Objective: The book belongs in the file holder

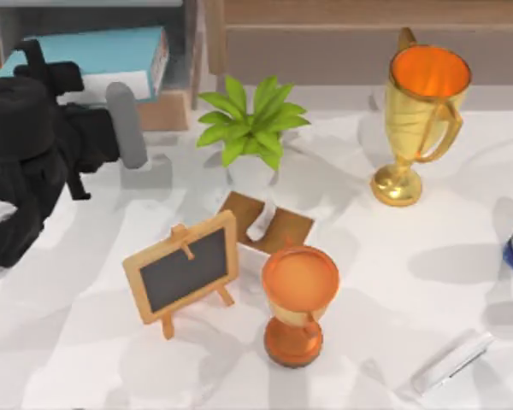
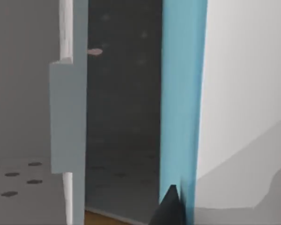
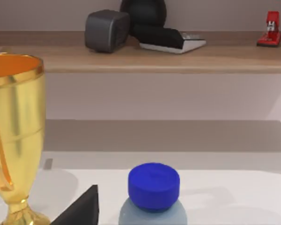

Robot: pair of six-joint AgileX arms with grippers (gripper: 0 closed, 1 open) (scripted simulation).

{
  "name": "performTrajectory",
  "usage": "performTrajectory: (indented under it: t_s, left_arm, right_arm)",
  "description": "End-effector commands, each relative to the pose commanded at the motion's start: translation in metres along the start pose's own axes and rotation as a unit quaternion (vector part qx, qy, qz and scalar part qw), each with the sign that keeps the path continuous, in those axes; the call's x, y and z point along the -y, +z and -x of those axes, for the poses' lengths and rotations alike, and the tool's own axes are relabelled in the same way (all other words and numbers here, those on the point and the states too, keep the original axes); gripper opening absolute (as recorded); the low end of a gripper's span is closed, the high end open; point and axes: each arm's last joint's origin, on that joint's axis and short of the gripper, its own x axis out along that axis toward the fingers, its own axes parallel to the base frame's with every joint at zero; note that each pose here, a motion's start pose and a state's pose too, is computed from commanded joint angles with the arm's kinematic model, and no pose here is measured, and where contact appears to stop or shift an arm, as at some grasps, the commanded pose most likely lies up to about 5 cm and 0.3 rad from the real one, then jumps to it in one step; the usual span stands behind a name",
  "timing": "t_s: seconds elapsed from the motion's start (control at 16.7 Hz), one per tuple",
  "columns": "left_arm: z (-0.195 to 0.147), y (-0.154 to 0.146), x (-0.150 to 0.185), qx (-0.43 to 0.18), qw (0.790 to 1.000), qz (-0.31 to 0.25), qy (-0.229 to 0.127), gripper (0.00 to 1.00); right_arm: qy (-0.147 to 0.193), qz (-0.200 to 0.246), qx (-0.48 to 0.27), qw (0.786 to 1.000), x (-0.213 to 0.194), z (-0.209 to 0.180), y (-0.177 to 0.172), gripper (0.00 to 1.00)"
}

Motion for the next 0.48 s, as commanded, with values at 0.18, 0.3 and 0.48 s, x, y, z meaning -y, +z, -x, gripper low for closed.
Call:
performTrajectory:
  t_s: [0.18,0.3,0.48]
  left_arm:
    - [-0.021,-0.005,0.001,0.000,0.999,-0.035,0.003,0.00]
    - [-0.023,-0.005,0.002,0.001,0.999,-0.040,0.003,0.00]
    - [-0.023,-0.005,0.002,0.001,0.999,-0.040,0.003,0.00]
  right_arm:
    - [0.000,0.000,0.000,1.000,0.000,0.000,0.000,1.00]
    - [0.000,0.000,0.000,1.000,0.000,0.000,0.000,1.00]
    - [0.000,0.000,0.000,1.000,0.000,0.000,0.000,1.00]
